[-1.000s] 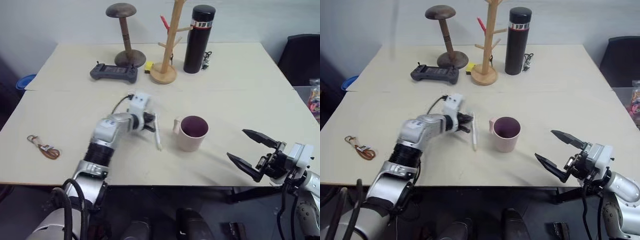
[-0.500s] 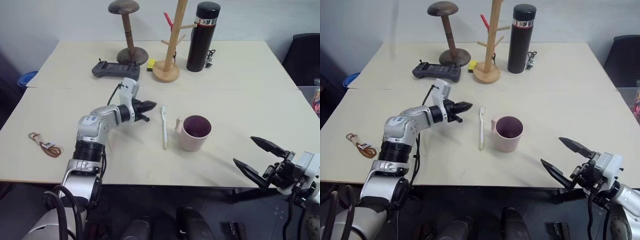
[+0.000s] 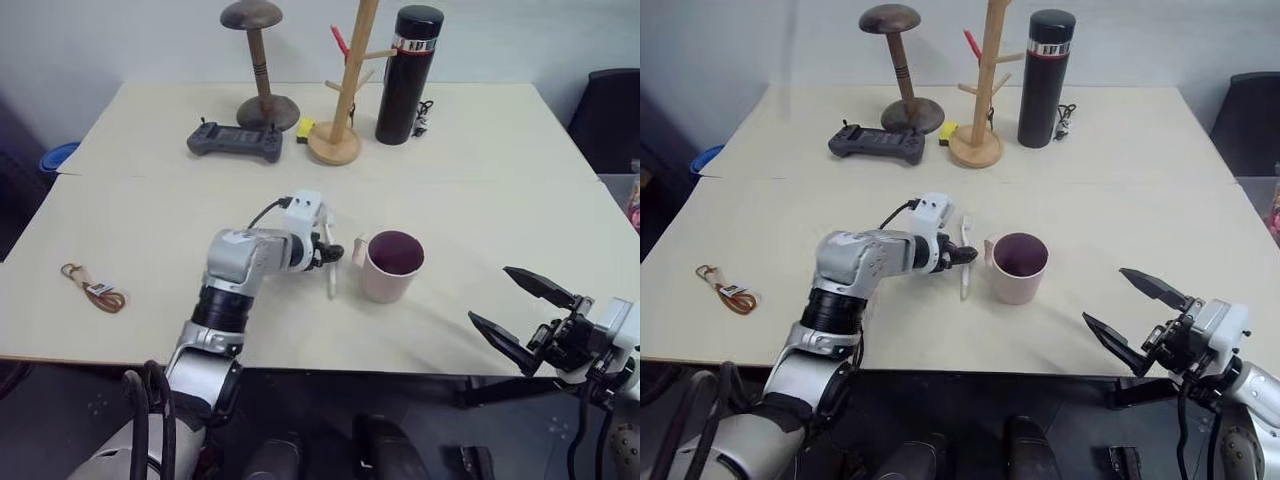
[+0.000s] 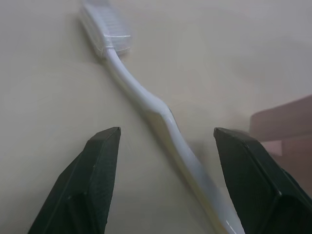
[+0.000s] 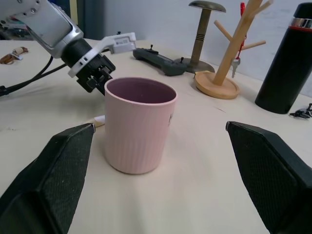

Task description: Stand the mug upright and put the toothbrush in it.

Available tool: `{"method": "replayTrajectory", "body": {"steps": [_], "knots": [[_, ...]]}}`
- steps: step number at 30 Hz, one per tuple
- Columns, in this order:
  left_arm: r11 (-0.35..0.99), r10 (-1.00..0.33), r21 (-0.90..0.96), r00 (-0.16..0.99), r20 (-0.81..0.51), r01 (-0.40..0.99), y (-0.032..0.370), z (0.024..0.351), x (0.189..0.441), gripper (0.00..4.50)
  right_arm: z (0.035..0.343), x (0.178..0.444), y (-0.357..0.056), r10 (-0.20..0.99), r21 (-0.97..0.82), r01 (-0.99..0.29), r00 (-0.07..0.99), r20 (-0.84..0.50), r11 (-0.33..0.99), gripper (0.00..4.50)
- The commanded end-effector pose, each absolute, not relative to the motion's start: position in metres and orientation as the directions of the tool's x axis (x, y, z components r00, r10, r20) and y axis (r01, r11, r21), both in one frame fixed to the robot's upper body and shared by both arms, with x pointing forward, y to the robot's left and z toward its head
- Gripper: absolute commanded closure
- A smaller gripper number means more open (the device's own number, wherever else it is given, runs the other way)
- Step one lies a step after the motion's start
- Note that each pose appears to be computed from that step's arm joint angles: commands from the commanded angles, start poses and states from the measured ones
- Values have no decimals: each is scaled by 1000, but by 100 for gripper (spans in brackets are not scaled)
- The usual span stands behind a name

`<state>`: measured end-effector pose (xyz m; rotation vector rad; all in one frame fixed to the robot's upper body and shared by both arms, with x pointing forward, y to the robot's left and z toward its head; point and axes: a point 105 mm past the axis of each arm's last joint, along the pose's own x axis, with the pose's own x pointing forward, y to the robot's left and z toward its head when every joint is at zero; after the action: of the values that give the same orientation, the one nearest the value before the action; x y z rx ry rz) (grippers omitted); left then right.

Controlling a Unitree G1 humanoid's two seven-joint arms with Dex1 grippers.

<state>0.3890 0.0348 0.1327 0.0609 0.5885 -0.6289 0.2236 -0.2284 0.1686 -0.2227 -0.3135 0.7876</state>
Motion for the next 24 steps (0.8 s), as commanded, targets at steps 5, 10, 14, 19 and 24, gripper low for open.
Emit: {"method": "replayTrajectory", "body": {"steps": [5, 10, 14, 19, 24], "knots": [[773, -476, 28, 608, -635, 634, 28, 102, 395, 210, 175, 223, -224, 742, -334, -666, 637, 209, 666, 0], [780, -482, 1, 601, -638, 626, 34, 99, 398, 352, 175, 223, -224, 739, -335, -663, 638, 214, 669, 0], [803, -492, -23, 641, -589, 596, 44, 110, 408, 420, 175, 224, -225, 735, -335, -659, 642, 216, 674, 0], [793, -574, -44, 722, -387, 607, 59, 153, 424, 420, 176, 223, -226, 732, -337, -654, 647, 215, 677, 0], [464, -833, -126, 480, 275, 877, 58, 266, 393, 420, 184, 218, -228, 699, -326, -620, 667, 260, 713, 0]]}}
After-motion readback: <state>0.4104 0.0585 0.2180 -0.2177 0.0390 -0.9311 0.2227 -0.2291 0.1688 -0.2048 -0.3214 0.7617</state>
